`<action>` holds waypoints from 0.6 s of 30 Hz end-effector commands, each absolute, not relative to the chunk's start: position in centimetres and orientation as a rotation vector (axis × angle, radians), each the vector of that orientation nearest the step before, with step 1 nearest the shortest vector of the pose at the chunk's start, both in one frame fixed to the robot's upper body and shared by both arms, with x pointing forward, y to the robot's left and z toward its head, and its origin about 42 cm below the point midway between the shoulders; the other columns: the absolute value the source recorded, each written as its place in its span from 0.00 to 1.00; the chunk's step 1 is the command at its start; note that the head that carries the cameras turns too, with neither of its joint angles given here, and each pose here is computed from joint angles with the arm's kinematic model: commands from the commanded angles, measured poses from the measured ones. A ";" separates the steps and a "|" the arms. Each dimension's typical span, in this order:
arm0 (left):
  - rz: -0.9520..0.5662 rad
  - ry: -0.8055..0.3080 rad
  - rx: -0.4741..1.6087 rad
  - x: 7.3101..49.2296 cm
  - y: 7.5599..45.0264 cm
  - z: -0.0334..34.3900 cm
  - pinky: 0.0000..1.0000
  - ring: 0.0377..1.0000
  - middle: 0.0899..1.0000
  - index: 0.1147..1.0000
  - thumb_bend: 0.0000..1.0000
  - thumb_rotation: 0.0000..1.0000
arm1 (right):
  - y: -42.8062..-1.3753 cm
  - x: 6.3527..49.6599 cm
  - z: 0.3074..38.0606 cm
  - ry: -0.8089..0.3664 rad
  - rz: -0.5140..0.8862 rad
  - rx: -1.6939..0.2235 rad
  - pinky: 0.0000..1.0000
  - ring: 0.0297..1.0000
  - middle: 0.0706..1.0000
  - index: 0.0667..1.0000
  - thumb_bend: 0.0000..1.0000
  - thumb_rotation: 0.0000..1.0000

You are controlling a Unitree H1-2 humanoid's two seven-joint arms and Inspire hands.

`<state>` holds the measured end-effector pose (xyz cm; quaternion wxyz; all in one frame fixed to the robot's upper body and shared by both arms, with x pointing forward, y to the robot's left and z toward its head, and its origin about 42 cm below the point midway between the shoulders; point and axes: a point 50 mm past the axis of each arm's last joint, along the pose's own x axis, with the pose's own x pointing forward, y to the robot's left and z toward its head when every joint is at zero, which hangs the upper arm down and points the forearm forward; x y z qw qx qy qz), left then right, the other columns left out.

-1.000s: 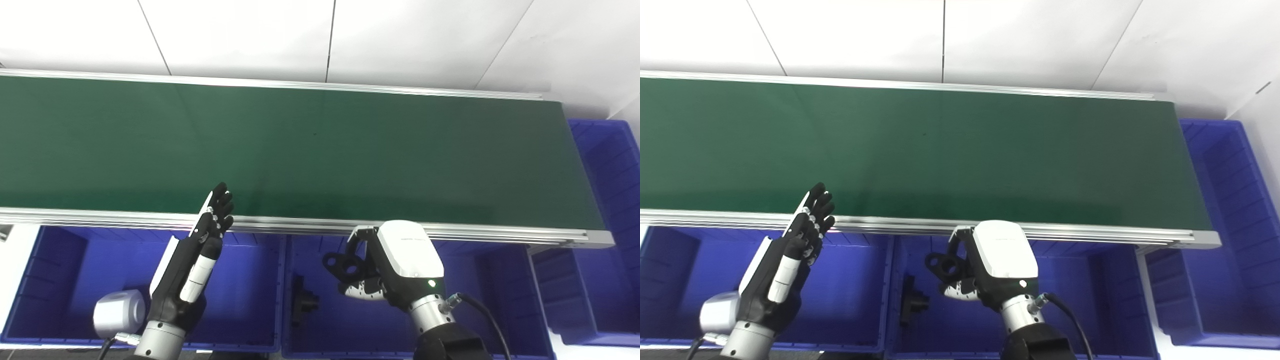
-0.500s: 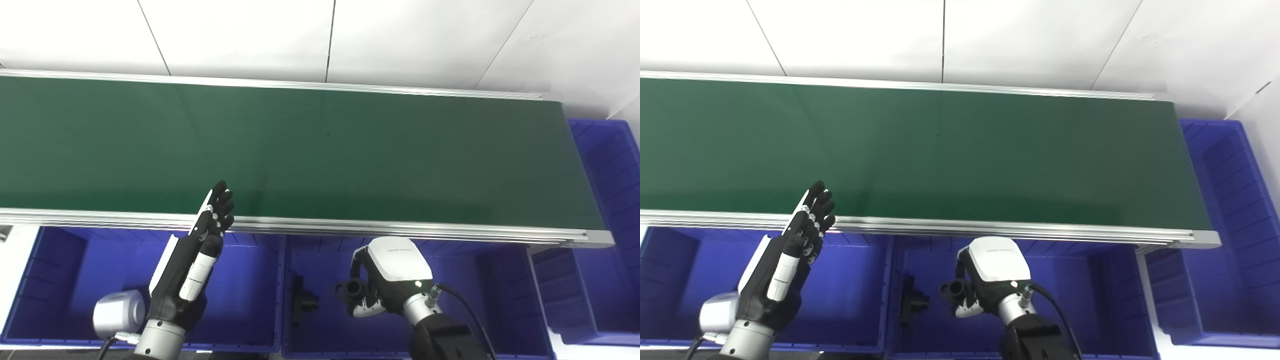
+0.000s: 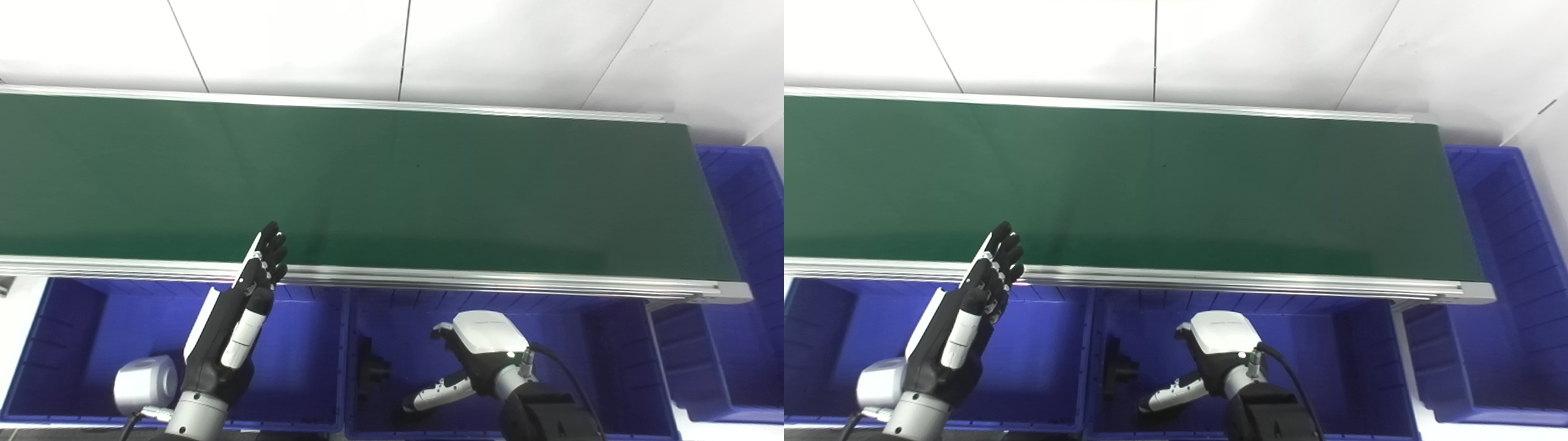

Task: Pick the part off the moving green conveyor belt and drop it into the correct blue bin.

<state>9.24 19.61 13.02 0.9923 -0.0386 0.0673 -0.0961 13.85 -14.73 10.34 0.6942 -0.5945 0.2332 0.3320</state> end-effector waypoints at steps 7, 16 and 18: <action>-0.207 0.104 -0.066 9.0 19.1 13.9 0.99 1.00 1.00 1.00 0.77 0.88 | -15.9 11.9 16.0 0.408 0.654 -1.096 0.52 0.69 0.80 0.84 1.00 0.85; -0.210 0.109 -0.052 8.7 19.5 13.4 0.98 1.00 1.00 1.00 0.77 0.88 | -17.8 8.0 18.5 0.225 0.518 -0.553 0.61 0.70 0.75 0.78 0.94 0.79; -0.209 0.111 -0.051 8.7 19.7 13.2 0.98 1.00 1.00 1.00 0.77 0.88 | -18.1 7.8 17.1 0.142 0.440 -0.418 0.60 0.69 0.75 0.78 0.93 0.79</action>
